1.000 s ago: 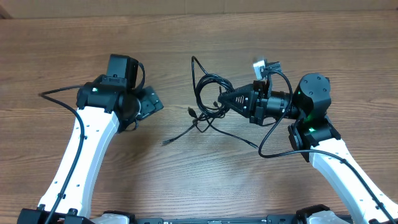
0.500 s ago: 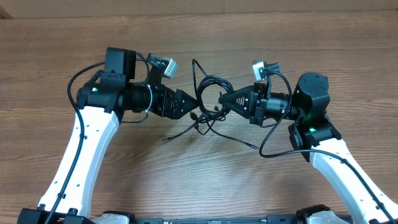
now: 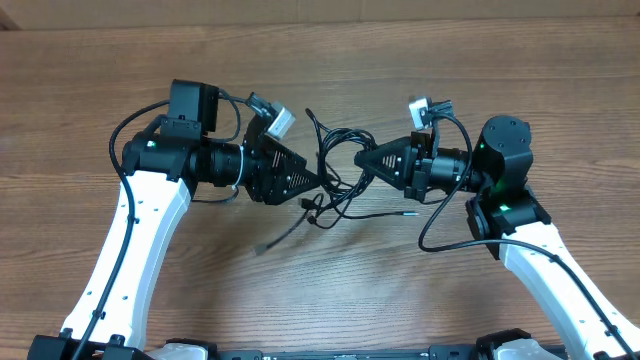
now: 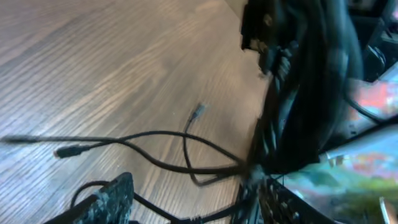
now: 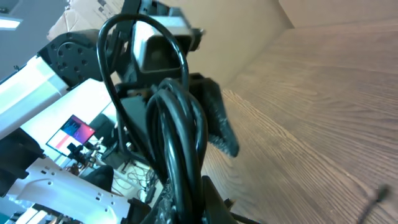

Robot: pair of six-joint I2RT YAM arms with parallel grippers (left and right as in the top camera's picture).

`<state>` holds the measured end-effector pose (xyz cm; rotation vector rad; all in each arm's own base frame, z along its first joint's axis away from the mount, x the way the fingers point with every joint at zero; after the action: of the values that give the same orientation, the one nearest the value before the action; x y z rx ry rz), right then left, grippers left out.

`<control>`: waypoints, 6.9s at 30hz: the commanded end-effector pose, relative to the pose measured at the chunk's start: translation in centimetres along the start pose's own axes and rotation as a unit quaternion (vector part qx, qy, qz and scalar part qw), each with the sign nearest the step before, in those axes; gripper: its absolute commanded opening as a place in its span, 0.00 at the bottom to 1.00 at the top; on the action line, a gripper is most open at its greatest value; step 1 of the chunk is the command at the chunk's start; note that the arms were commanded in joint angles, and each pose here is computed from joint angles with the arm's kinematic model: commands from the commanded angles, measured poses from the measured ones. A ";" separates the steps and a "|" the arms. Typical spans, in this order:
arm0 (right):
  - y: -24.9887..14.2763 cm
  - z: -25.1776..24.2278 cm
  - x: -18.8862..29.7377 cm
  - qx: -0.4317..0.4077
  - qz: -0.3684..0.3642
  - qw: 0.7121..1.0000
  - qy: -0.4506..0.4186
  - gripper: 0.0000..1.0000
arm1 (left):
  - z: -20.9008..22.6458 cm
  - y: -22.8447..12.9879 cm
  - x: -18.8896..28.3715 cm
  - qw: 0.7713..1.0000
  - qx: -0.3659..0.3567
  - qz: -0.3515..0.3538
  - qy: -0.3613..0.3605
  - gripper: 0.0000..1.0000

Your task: Untangle cables

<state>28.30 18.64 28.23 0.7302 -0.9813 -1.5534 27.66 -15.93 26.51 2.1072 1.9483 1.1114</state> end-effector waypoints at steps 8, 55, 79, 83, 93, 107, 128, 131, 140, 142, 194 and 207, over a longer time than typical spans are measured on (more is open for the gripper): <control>0.6 -0.2 0.4 0.005 -0.008 1.000 -0.014 0.04 | -2.4 0.0 0.2 0.992 -0.105 -0.013 -0.075 0.58; -1.2 -0.9 0.8 -0.061 0.021 0.998 -0.022 1.00 | -1.9 2.4 0.8 0.993 -0.084 -0.053 -0.068 0.04; -0.9 -3.4 1.1 -0.068 -0.004 0.991 -0.116 0.95 | -2.5 2.2 0.9 0.992 -0.076 -0.052 -0.092 0.04; -1.3 -4.0 1.3 -0.081 -0.002 0.987 -0.138 0.93 | -3.0 2.2 1.1 0.989 -0.080 -0.053 -0.110 0.04; -1.3 -4.2 1.3 -0.083 -0.002 0.986 -0.145 0.89 | -4.2 2.3 1.4 0.982 -0.095 -0.059 -0.155 0.04; -1.5 -3.8 1.0 -0.080 0.003 0.987 -0.136 0.88 | -4.6 3.0 -0.1 0.984 -0.096 -0.049 -0.139 0.04; -1.7 -3.2 0.9 -0.062 0.014 0.992 -0.108 0.89 | -1.4 4.4 1.8 0.994 0.025 -0.083 -0.066 0.04; -1.5 -3.1 0.9 -0.056 0.011 0.993 -0.107 0.89 | -1.9 4.2 1.1 0.995 0.020 -0.073 -0.072 0.04; -1.5 -3.1 0.9 -0.056 0.011 0.993 -0.107 0.89 | -2.4 4.1 0.6 0.995 0.013 -0.065 -0.078 0.04; -1.5 -3.1 0.9 -0.056 0.011 0.993 -0.108 0.89 | -2.6 4.0 0.6 0.994 0.012 -0.064 -0.087 0.04; 0.2 -1.2 0.7 0.000 -0.007 0.999 -0.042 0.88 | -2.6 4.3 0.7 0.994 0.013 -0.068 -0.085 0.04; 0.5 -0.7 0.7 0.015 -0.008 1.000 -0.024 0.88 | -2.8 4.0 -1.5 0.997 0.032 -0.050 -0.049 0.04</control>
<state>29.43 17.58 27.68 0.6840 -1.0386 -1.6066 29.80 -18.24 29.95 2.0194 2.0347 0.8745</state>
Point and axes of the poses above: each gripper's point midway between its finger pads, its own x axis back along the fingers, its own z axis along the line the jaws close on, y = z × x, the point moved 4 cm from there along x, back along the fingers, and after that the axes turned 13 degrees about x, right-handed, at the moved point
